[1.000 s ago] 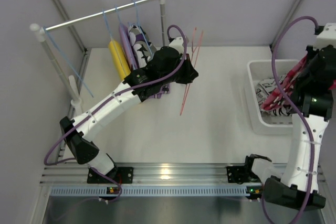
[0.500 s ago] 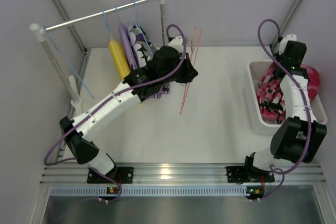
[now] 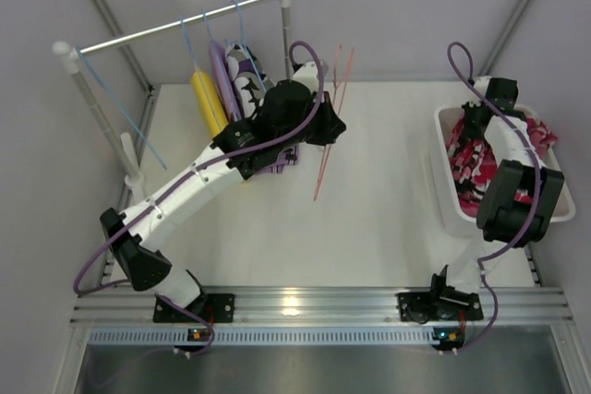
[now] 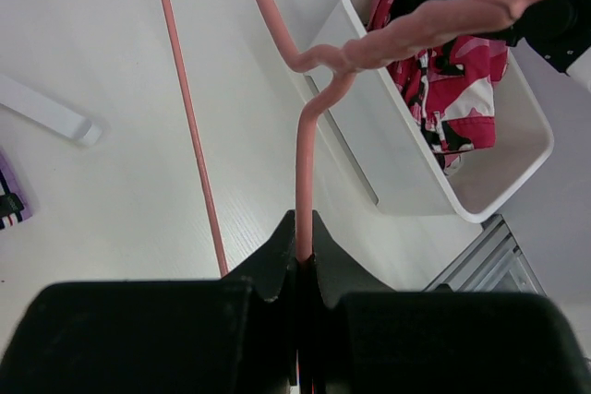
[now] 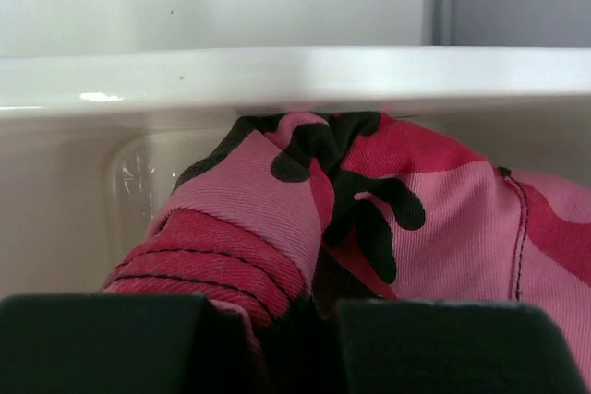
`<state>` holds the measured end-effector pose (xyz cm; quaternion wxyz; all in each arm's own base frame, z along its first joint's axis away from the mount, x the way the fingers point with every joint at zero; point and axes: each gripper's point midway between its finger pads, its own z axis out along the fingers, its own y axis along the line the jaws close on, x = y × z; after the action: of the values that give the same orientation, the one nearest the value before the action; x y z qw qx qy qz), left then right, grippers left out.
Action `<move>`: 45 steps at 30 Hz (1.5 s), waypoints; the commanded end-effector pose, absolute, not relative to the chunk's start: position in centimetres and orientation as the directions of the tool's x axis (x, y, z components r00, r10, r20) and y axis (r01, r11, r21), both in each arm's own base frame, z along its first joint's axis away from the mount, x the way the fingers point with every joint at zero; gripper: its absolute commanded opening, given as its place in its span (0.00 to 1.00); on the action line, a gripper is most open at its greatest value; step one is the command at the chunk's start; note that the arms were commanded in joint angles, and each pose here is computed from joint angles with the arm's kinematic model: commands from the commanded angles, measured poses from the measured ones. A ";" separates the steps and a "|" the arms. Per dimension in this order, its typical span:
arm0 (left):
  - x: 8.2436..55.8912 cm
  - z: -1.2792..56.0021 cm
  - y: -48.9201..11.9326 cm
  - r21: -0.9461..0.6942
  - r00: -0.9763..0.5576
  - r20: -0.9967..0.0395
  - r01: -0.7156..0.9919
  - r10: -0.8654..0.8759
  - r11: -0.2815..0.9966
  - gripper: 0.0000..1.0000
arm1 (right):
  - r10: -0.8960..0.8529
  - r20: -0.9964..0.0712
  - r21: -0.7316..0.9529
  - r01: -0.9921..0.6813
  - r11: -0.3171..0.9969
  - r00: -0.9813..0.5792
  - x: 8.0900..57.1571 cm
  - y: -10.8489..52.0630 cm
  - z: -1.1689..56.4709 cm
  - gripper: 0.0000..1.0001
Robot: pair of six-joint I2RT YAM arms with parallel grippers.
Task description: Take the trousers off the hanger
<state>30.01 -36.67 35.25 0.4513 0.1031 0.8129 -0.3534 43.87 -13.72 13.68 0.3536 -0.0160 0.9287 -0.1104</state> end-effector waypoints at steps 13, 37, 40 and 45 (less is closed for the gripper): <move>27.1 42.4 -33.8 -0.350 -0.342 -0.929 0.679 -0.144 0.645 0.00 | -0.110 -0.784 -0.135 -0.006 0.991 -0.610 44.3 -11.3 22.1 0.99; 24.0 43.2 -11.8 -0.453 -0.177 -0.892 0.365 -0.417 0.813 0.00 | -0.184 -0.934 -0.158 -0.106 0.982 -0.305 36.6 -4.9 39.7 1.00; 23.3 40.8 -7.6 -0.529 -0.167 -0.847 0.175 -0.505 0.830 0.00 | -0.176 -0.930 -0.148 -0.111 0.983 -0.321 37.2 -4.6 39.4 0.99; 22.1 36.8 -6.0 -0.612 -0.213 -0.780 0.059 -0.589 0.789 0.00 | -0.157 -0.931 -0.120 -0.129 0.984 -0.331 37.4 -3.7 38.7 0.99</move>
<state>22.08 -5.85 39.62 0.6423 -0.1447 0.7082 -0.2547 37.75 -5.00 37.62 0.5617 -0.0856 0.8223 -0.0302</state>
